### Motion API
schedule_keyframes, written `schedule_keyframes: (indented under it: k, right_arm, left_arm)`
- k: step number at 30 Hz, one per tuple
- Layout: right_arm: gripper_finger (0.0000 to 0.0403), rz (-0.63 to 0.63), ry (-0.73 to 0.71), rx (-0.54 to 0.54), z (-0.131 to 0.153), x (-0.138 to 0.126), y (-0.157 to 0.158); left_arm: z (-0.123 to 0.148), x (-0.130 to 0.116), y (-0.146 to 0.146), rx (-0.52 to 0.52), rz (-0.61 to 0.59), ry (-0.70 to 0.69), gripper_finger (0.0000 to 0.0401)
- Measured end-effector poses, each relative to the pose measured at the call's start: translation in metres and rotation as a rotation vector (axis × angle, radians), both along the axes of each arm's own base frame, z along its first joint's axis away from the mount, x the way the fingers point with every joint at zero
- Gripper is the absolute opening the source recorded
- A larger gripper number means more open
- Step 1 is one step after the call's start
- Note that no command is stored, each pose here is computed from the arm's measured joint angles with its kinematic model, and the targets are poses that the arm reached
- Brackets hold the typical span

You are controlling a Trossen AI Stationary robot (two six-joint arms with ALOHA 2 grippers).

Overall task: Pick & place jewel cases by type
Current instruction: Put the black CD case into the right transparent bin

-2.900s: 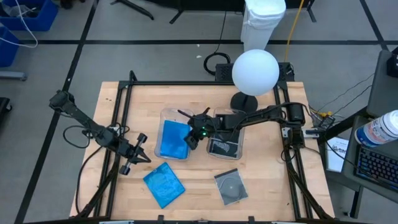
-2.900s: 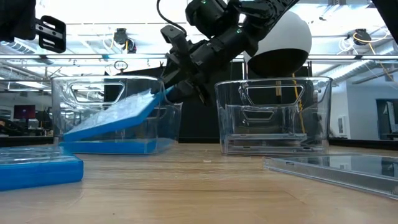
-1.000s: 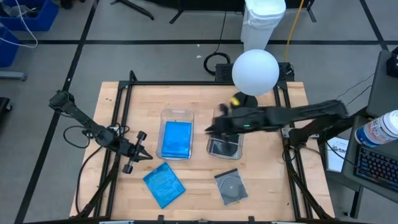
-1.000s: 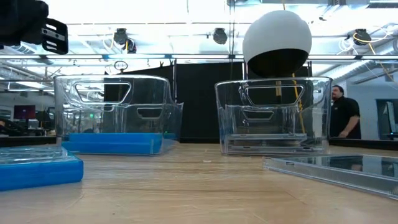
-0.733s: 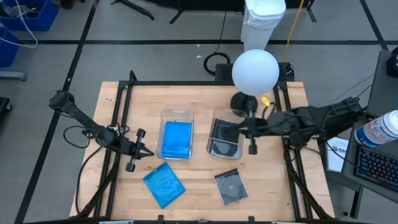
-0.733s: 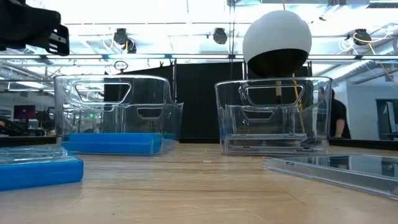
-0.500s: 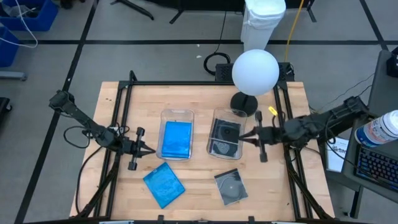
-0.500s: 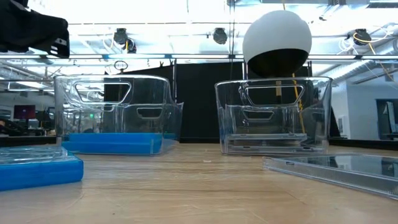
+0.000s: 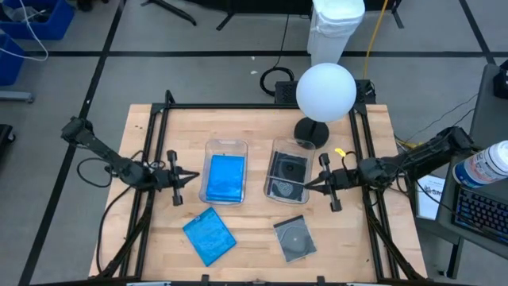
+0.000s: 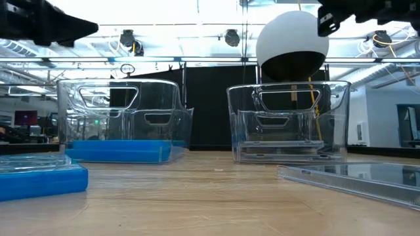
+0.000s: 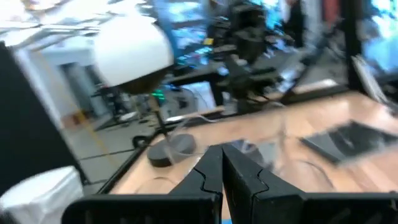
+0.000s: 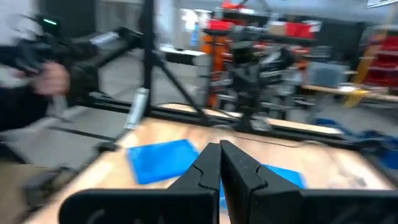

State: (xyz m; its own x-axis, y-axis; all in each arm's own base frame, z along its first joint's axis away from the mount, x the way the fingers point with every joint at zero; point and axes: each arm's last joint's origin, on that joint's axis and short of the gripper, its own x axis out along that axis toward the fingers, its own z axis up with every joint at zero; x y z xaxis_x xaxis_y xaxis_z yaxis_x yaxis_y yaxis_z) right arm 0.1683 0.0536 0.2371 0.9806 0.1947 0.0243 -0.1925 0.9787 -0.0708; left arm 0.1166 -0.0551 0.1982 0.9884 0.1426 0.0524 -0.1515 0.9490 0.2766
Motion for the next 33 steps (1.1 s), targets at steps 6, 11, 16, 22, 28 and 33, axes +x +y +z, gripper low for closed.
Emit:
schedule_keyframes:
  k: [6,11,16,22,28,33]
  right_arm:
    - [0.0001,-0.014,0.03,0.046,-0.018,-0.008,-0.005]
    - [0.0,0.067,-0.072,0.064,-0.03,-0.017,-0.003]
    - [0.0,0.006,-0.179,0.104,-0.036,-0.033,-0.005]
    - [0.0,-0.023,-0.152,-0.016,-0.04,-0.045,-0.01]
    - [0.0,-0.078,-0.173,-0.069,-0.042,-0.048,-0.018]
    - [0.0,-0.056,-0.27,-0.026,-0.039,-0.052,-0.021]
  left_arm:
    - [0.002,0.008,0.003,0.08,-0.18,0.066,0.0006]
    - [-0.002,0.004,0.001,0.183,-0.205,0.029,0.0005]
    - [0.011,-0.008,0.001,0.187,-0.168,-0.073,0.0005]
    - [0.013,-0.015,0.009,0.222,-0.216,-0.098,0.0004]
    - [0.0,-0.012,0.026,0.168,-0.221,0.015,0.0003]
    - [0.005,-0.011,0.03,0.128,-0.392,-0.046,0.0003]
